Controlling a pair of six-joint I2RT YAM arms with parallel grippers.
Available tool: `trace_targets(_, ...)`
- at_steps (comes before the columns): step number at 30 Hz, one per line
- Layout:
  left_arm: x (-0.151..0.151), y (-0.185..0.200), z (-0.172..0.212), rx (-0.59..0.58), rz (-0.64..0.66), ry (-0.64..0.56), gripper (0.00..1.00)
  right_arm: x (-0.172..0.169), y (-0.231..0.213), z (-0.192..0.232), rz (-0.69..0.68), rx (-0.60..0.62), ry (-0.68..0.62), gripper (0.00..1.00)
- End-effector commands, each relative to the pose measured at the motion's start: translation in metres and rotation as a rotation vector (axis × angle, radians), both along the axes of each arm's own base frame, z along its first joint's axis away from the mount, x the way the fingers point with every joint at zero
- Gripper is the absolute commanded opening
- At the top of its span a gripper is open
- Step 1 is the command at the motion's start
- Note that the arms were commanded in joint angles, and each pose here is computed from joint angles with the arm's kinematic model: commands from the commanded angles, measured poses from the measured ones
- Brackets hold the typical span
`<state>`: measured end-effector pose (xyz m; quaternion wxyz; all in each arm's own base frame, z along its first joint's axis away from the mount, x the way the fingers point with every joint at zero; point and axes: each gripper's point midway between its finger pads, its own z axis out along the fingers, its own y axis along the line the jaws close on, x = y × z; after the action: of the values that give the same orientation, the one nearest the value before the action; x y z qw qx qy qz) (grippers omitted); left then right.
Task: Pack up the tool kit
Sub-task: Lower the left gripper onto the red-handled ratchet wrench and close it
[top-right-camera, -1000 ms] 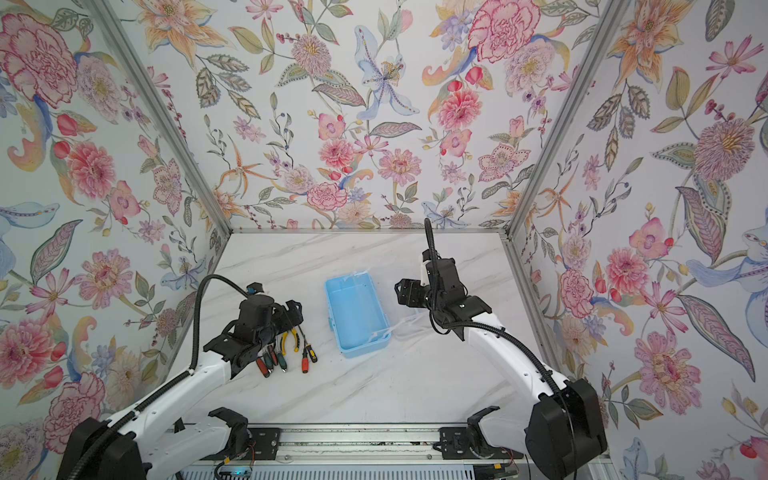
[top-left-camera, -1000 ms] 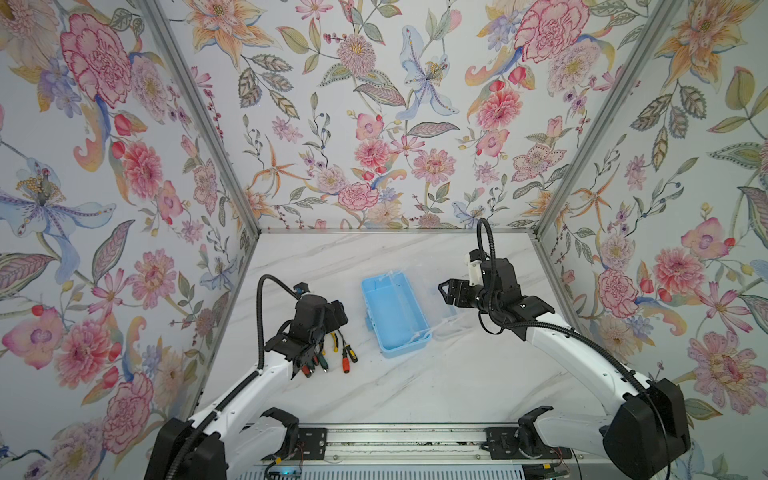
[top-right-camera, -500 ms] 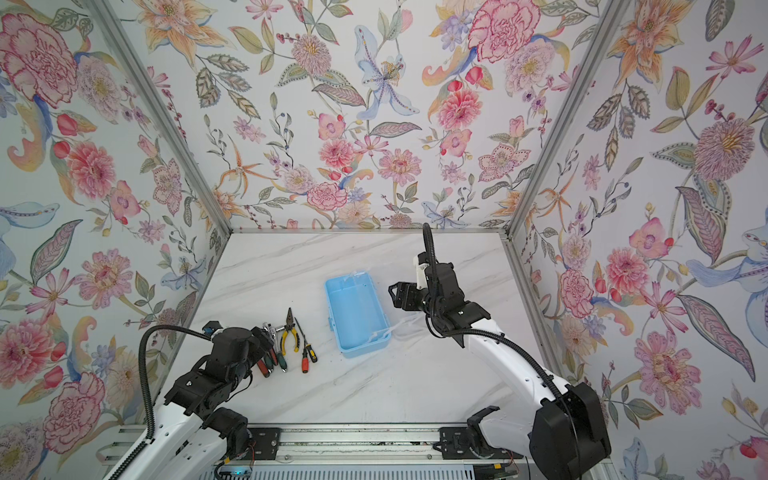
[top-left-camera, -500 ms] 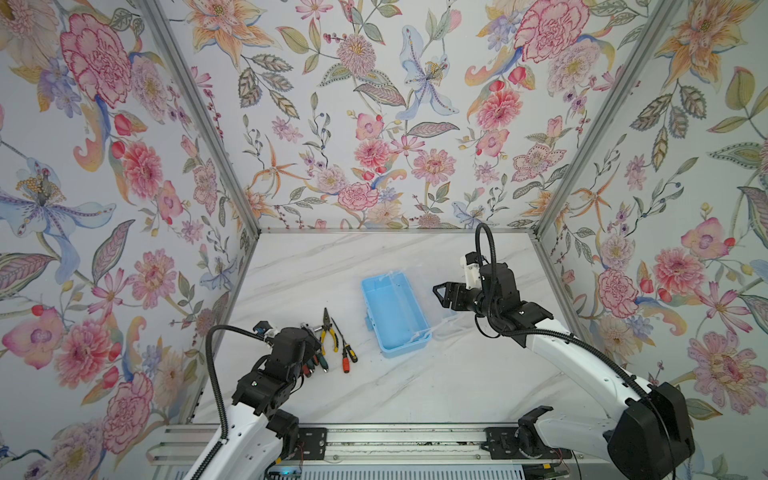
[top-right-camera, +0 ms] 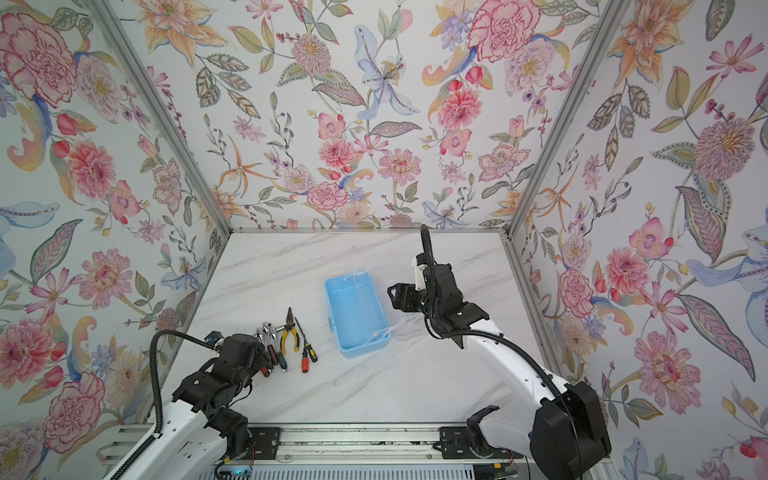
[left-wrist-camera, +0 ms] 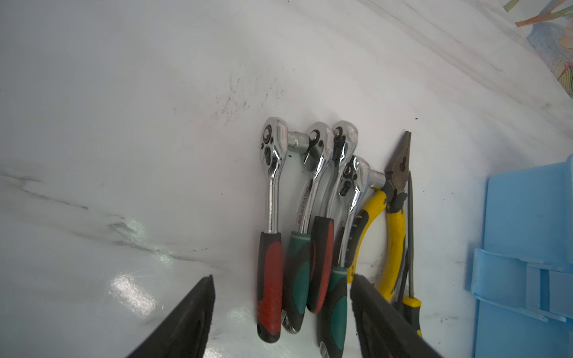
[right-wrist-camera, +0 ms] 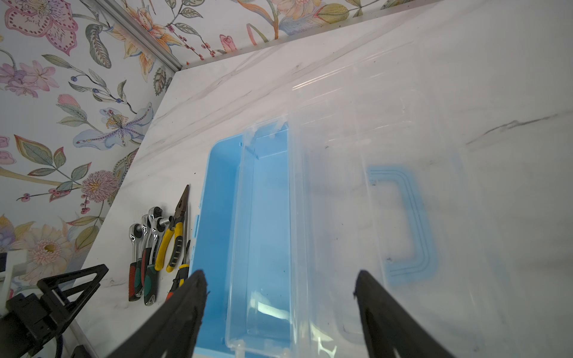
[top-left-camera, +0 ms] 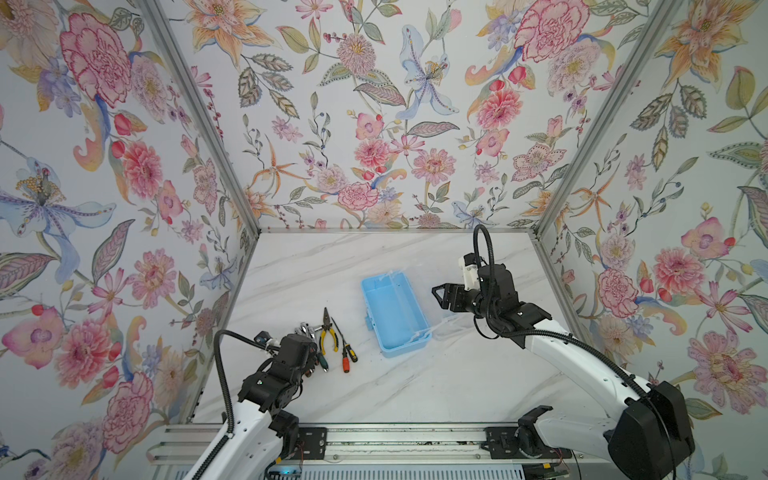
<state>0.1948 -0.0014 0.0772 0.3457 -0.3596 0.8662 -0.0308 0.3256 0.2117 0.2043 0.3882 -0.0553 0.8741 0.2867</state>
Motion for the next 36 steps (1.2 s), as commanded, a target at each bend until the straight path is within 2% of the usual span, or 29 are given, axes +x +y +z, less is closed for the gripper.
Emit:
trace_targets(1,0.000,0.008,-0.006,0.040,0.031,-0.001,0.63,0.000,0.003,-0.006,0.009,-0.005,0.004,0.76)
trace_targets(11,0.034,0.007,-0.005,0.123,-0.001,0.024,0.46,0.000,0.003,-0.002,0.014,-0.003,-0.007,0.74)
trace_targets(21,0.055,0.019,-0.016,0.107,-0.010,0.051,0.37,0.001,0.003,-0.003,0.016,-0.004,-0.005,0.73)
trace_targets(22,0.056,0.019,-0.018,0.104,-0.012,0.054,0.30,0.001,0.002,-0.003,0.014,-0.005,-0.004,0.73)
trace_targets(24,0.059,0.018,-0.023,0.096,-0.022,0.063,0.26,0.002,0.003,-0.006,0.015,-0.007,0.004,0.73)
trace_targets(36,0.060,0.021,-0.041,0.098,-0.039,0.117,0.32,0.008,0.006,-0.016,0.019,-0.009,0.031,0.73)
